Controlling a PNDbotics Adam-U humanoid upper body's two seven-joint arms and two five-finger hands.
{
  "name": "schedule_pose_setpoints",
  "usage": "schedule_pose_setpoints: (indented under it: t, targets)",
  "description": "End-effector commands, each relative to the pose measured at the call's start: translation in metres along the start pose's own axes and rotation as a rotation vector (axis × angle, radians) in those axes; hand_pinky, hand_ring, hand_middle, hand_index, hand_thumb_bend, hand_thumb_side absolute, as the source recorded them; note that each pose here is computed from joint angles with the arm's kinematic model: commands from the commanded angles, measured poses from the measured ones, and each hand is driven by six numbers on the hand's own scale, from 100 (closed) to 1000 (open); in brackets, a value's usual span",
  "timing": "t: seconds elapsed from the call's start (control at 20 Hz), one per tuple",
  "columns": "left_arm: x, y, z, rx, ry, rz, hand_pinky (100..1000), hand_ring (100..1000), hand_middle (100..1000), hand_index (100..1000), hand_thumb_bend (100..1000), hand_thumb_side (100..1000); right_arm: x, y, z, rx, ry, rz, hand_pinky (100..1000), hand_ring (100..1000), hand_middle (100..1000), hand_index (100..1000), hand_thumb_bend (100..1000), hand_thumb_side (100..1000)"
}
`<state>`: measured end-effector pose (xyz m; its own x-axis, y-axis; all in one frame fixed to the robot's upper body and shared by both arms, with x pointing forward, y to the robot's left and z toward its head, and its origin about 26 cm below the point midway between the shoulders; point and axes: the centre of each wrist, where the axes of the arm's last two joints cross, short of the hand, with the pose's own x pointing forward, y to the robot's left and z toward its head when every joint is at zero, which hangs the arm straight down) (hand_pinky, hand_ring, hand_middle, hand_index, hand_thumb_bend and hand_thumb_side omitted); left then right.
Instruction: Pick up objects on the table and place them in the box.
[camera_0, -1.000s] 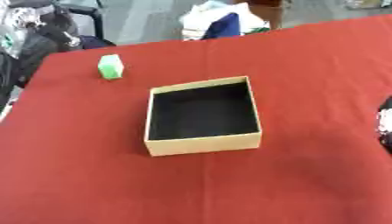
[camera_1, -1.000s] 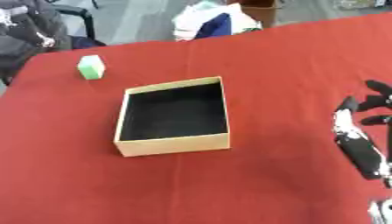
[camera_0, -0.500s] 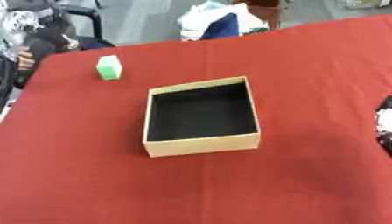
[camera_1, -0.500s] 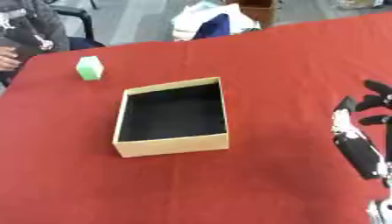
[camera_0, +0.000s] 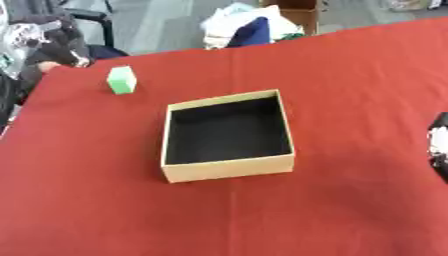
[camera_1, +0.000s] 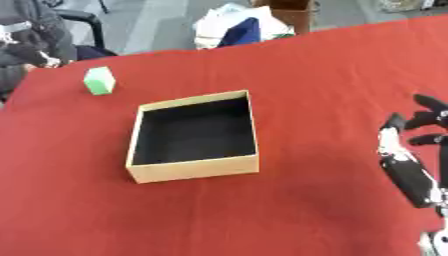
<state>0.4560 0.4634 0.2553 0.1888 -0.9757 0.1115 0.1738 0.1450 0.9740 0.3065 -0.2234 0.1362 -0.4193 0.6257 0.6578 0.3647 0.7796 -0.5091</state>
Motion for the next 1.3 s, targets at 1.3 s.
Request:
schedule_pose_setpoints:
  t: [1.3]
  targets:
    - [-0.004, 0.003, 0.004, 0.319, 0.005, 0.0, 844, 877, 864, 905, 428, 314, 0.019, -0.008, -0.013, -0.058, -0.072, -0.069, 523, 775, 495, 828, 100, 555]
